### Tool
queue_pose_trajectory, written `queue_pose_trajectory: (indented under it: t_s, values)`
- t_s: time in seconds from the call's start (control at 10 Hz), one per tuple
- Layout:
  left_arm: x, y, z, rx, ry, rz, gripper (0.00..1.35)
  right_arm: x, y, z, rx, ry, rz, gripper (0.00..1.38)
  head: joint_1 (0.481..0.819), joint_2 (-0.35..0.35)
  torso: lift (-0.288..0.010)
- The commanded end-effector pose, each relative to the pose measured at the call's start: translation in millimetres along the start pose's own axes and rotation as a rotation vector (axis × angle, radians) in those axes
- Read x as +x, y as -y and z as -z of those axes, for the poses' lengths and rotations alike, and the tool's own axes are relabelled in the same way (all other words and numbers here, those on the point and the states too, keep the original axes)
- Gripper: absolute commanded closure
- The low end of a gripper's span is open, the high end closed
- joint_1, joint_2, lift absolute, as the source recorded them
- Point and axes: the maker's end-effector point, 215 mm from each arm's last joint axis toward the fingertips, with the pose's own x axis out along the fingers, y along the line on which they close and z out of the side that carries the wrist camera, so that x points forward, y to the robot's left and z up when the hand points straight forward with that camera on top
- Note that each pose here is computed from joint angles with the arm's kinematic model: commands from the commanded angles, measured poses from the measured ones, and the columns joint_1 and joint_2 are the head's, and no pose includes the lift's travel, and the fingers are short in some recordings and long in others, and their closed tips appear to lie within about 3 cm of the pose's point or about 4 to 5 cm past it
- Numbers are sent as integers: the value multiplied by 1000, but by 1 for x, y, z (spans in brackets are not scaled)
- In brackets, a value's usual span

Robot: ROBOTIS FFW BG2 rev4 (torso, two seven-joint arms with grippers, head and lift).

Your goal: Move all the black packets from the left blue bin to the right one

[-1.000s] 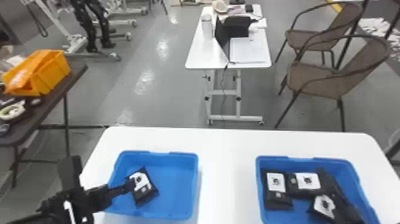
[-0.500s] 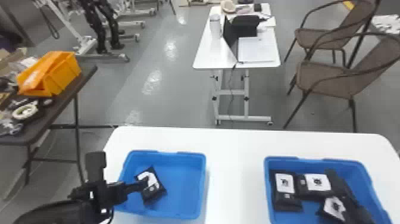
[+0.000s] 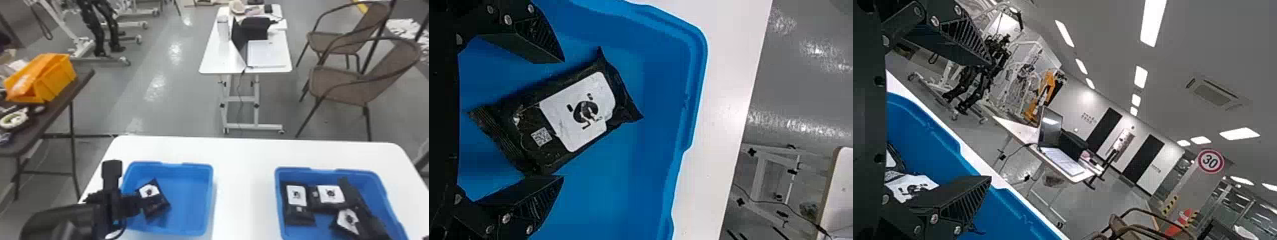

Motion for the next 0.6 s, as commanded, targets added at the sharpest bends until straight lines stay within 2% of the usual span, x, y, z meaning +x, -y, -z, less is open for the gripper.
queue_pose_trajectory:
  t_s: [0.0, 0.4, 0.5]
  values:
    - [1, -4, 9, 14, -54, -30, 229, -3, 2, 2, 8, 0, 7, 211, 695, 140, 0]
    - [22, -1, 22, 48, -138, -16, 285, 0, 1, 5, 20, -6, -3, 211, 695, 140, 0]
    - [27, -2, 25, 32, -140, -9, 349, -1, 1, 6, 21, -8, -2, 211, 695, 139, 0]
